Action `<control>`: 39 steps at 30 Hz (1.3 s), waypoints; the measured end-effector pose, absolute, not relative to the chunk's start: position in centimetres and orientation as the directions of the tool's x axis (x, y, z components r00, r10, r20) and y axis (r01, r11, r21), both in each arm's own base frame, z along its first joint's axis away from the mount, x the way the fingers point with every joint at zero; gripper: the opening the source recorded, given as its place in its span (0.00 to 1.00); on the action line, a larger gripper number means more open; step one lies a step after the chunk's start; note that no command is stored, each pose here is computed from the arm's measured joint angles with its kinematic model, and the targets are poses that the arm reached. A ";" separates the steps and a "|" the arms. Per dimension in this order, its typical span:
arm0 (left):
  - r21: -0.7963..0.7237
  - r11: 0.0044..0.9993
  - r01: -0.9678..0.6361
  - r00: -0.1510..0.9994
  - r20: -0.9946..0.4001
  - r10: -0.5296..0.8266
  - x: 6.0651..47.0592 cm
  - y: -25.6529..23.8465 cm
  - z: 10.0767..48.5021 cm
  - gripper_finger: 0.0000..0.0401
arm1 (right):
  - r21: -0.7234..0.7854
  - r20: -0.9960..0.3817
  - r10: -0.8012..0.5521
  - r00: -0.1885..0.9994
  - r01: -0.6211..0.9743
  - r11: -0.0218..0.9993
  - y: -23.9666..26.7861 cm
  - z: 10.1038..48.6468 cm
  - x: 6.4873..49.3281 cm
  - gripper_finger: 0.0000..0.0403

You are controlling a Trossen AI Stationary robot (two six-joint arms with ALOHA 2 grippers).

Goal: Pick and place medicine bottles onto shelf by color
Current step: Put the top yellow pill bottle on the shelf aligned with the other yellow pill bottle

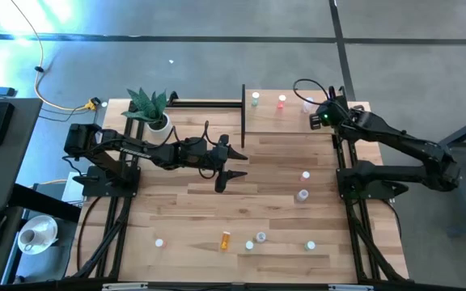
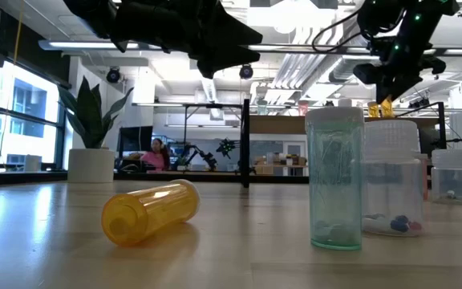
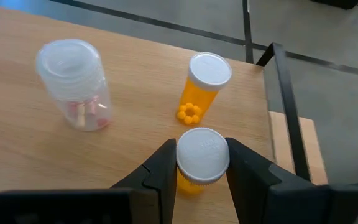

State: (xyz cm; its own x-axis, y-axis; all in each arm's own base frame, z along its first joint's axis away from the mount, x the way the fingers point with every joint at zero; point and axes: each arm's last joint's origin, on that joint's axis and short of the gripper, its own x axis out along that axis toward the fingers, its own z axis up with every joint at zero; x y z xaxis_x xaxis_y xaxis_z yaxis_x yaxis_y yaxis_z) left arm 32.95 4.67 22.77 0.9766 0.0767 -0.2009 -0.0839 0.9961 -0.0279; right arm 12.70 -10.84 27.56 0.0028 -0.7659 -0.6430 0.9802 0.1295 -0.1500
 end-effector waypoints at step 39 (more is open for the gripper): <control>-0.029 0.996 -0.085 0.974 -0.214 0.077 32.9 4.7 22.6 0.60 | -0.152 -0.661 -0.750 0.019 0.975 0.159 -10.8 27.4 12.8 0.38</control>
State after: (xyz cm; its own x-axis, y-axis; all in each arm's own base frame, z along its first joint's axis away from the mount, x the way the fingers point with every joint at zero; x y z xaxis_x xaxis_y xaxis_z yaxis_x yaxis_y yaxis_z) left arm 32.92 4.68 22.64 0.9737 0.0766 -0.2145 -0.0847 0.9960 -0.0287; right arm 12.78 -10.80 27.36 0.0192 -0.7497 -0.6615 0.9754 0.1593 -0.1523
